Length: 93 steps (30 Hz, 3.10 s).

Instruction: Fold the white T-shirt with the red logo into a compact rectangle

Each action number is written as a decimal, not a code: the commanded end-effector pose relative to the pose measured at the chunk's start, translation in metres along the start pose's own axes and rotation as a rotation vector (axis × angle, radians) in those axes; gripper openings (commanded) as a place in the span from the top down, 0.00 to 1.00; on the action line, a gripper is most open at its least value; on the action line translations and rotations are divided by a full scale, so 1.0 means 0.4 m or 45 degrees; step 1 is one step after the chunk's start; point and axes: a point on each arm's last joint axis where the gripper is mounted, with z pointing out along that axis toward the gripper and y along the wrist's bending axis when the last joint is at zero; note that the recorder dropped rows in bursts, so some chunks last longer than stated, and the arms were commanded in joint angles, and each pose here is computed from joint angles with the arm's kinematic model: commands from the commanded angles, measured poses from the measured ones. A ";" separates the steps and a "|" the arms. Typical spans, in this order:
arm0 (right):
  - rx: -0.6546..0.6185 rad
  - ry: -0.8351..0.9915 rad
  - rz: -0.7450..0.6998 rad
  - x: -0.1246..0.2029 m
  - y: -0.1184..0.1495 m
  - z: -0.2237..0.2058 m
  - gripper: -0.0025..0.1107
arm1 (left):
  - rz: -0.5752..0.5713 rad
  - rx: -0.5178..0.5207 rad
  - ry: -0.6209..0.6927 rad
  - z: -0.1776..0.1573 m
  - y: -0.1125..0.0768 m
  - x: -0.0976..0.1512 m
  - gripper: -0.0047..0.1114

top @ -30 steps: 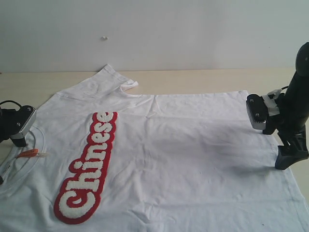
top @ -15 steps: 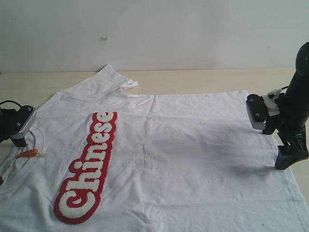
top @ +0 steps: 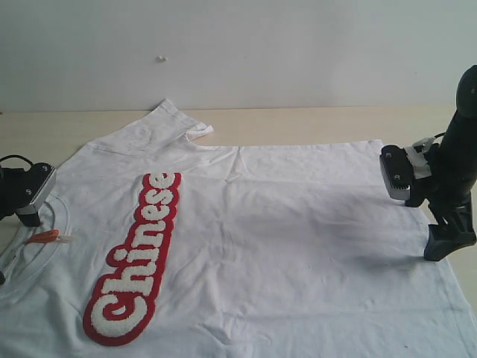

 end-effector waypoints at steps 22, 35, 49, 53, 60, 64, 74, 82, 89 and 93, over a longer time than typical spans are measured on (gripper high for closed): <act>0.066 -0.015 -0.004 -0.005 -0.011 -0.001 0.12 | -0.008 0.034 0.006 0.022 -0.004 0.006 0.07; -0.137 0.066 0.015 0.011 0.017 0.038 0.85 | -0.008 0.034 0.006 0.022 -0.004 0.006 0.07; -0.086 0.069 0.078 0.011 0.008 0.039 0.98 | -0.008 0.034 0.006 0.022 -0.004 0.006 0.07; -0.089 0.065 0.082 0.010 0.008 0.039 0.98 | -0.008 0.034 0.006 0.022 -0.004 0.006 0.07; -0.089 0.065 0.082 0.010 0.008 0.039 0.98 | -0.008 0.034 0.006 0.022 -0.004 0.006 0.07; -0.069 0.073 0.072 0.012 0.005 0.039 0.98 | -0.008 0.034 0.006 0.022 -0.004 0.006 0.07; -0.048 0.066 0.075 0.011 0.001 0.039 0.98 | -0.013 0.032 -0.001 0.023 -0.003 0.002 0.07; -0.044 0.066 0.077 0.011 0.000 0.039 0.98 | -0.013 0.032 -0.001 0.023 -0.003 0.002 0.07; -0.044 0.066 0.077 0.011 0.000 0.039 0.98 | 0.000 -0.004 0.007 0.027 0.004 0.004 0.07; -0.044 0.066 0.077 0.011 0.000 0.039 0.98 | -0.003 -0.039 0.015 0.027 0.011 0.006 0.07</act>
